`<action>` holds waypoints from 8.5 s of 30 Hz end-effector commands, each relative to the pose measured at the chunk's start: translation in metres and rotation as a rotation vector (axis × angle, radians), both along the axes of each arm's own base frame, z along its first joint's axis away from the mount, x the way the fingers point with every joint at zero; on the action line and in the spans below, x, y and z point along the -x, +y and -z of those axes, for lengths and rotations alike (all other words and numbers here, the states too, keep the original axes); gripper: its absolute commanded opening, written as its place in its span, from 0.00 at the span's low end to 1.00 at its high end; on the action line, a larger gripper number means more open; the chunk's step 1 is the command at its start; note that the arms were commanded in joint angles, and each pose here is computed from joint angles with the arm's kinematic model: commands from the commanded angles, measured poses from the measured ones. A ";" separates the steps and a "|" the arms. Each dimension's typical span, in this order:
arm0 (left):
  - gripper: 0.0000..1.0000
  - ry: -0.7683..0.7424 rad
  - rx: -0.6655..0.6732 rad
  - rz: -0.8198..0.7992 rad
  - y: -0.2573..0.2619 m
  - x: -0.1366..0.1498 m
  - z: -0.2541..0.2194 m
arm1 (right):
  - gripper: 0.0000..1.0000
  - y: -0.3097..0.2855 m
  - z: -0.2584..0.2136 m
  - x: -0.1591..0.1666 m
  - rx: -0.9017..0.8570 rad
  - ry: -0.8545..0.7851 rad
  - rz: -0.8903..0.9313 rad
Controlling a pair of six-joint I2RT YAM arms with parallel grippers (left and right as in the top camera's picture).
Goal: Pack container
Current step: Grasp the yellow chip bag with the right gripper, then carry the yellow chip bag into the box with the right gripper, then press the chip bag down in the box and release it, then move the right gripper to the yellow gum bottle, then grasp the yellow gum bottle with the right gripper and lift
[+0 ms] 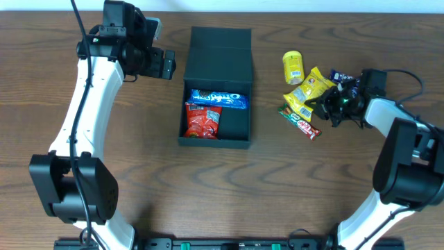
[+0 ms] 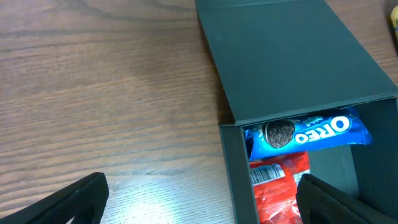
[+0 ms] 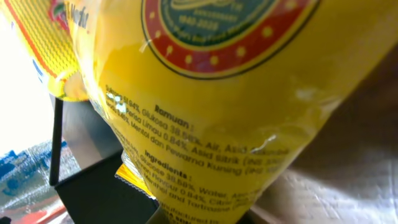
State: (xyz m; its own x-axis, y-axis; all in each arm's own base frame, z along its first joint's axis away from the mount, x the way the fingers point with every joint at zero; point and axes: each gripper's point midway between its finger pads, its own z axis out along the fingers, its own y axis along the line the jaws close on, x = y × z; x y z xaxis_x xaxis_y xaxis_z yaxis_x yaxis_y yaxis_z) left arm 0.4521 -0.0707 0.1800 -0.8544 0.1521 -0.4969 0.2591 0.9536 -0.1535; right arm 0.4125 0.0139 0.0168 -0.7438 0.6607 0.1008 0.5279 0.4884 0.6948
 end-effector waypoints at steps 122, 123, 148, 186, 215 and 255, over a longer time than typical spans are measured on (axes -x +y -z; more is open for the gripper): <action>0.98 -0.128 -0.027 -0.033 0.035 -0.018 -0.039 | 0.01 0.289 -0.076 0.067 0.133 -0.458 -0.968; 0.98 -0.128 -0.027 -0.033 0.035 -0.018 -0.039 | 0.01 0.290 -0.076 0.068 0.134 -0.461 -0.971; 0.98 -0.127 -0.027 -0.033 0.035 -0.017 -0.039 | 0.99 0.268 -0.094 0.053 0.212 -0.375 -0.936; 0.96 -0.128 -0.027 -0.033 0.035 -0.018 -0.039 | 0.01 0.290 -0.043 0.058 0.322 -0.323 -1.091; 0.95 -0.111 -0.026 -0.035 0.035 -0.015 -0.037 | 0.27 0.113 -0.167 -0.041 0.721 -0.431 -0.646; 0.96 -0.096 -0.010 -0.062 0.035 -0.013 -0.036 | 0.99 0.031 -0.016 -0.125 0.865 -0.285 -0.517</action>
State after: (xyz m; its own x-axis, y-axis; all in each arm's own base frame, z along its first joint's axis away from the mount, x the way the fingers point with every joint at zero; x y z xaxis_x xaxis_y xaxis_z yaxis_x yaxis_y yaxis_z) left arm 0.4638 -0.0378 0.1951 -0.8334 0.1250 -0.5384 0.2258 0.9661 -0.1252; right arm 0.5391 0.0435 0.0462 -0.8669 0.0227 -0.4979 -0.0103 0.9979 0.0633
